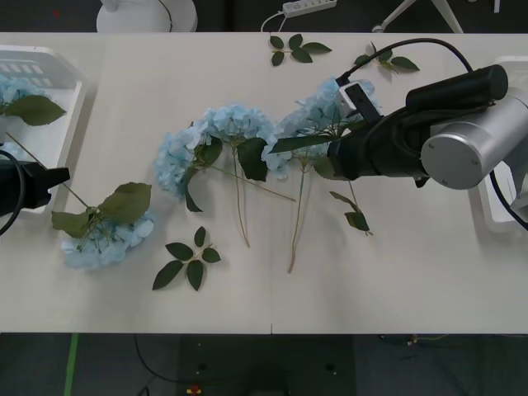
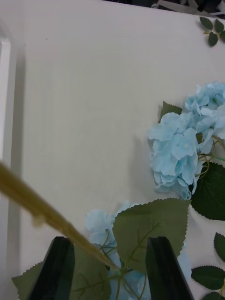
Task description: Place the red flowers into the right box and the blue flowers into the left box. If a person shows an open palm, hand one flower to the person first, then continue sorting.
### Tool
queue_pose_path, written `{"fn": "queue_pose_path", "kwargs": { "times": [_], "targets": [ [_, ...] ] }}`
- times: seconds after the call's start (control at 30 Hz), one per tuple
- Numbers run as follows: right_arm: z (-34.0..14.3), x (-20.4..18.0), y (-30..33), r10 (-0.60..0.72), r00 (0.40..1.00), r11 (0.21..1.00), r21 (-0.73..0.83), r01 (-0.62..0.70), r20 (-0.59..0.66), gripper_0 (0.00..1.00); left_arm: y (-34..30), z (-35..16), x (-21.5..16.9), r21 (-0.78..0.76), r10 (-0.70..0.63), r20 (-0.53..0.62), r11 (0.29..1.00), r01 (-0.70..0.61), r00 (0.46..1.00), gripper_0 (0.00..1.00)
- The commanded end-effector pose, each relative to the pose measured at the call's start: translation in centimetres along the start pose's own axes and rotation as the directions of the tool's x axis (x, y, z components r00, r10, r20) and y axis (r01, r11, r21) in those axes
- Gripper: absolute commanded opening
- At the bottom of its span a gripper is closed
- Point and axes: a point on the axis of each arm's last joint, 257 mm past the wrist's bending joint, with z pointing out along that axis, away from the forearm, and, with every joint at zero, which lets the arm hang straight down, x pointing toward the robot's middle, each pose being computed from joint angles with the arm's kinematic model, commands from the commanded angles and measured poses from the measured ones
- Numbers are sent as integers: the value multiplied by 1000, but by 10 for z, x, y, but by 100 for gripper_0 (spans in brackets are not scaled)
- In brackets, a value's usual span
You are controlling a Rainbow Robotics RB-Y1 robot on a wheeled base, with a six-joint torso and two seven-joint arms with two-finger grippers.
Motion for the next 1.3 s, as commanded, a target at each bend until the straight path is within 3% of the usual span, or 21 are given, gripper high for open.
{"fn": "queue_pose_path", "kwargs": {
  "times": [0.03,0.2,0.4,0.73,0.87,1.0,1.1,1.17,1.2,1.27,1.3],
  "targets": [
    [-38,-62,9,-122,983,991,-39,128,136,0,7,-6,-23,-47,134,-19,990,-134,991,100],
    [-64,-118,55,-168,936,961,-159,225,308,0,21,14,-60,-74,89,-9,993,-89,996,100],
    [-106,-179,119,-70,865,906,-332,264,496,0,42,50,-108,-118,46,27,992,-43,999,100],
    [-137,-224,169,-73,783,845,-379,377,617,0,59,65,-127,-162,16,26,987,-12,1000,100],
    [-127,-229,188,-87,780,829,-390,402,620,0,55,43,-123,-203,135,-95,967,-152,986,100],
    [-114,-230,202,-127,768,824,-365,434,628,0,38,7,-111,-195,328,-276,902,-386,904,100],
    [-104,-235,213,-136,758,823,-354,445,638,0,27,-30,-98,-155,483,-389,805,-572,785,100],
    [-96,-236,220,-141,759,819,-356,450,636,0,21,-60,-85,-85,609,-457,695,-714,648,100],
    [-96,-237,221,-137,759,819,-359,448,636,0,20,-67,-80,-64,636,-471,666,-743,611,100],
    [-89,-239,227,-135,763,816,-366,447,632,0,17,-87,-64,30,735,-507,536,-844,450,100],
    [-88,-241,228,-135,762,816,-366,448,633,0,17,-91,-60,56,756,-514,501,-864,405,100]
  ]
}}
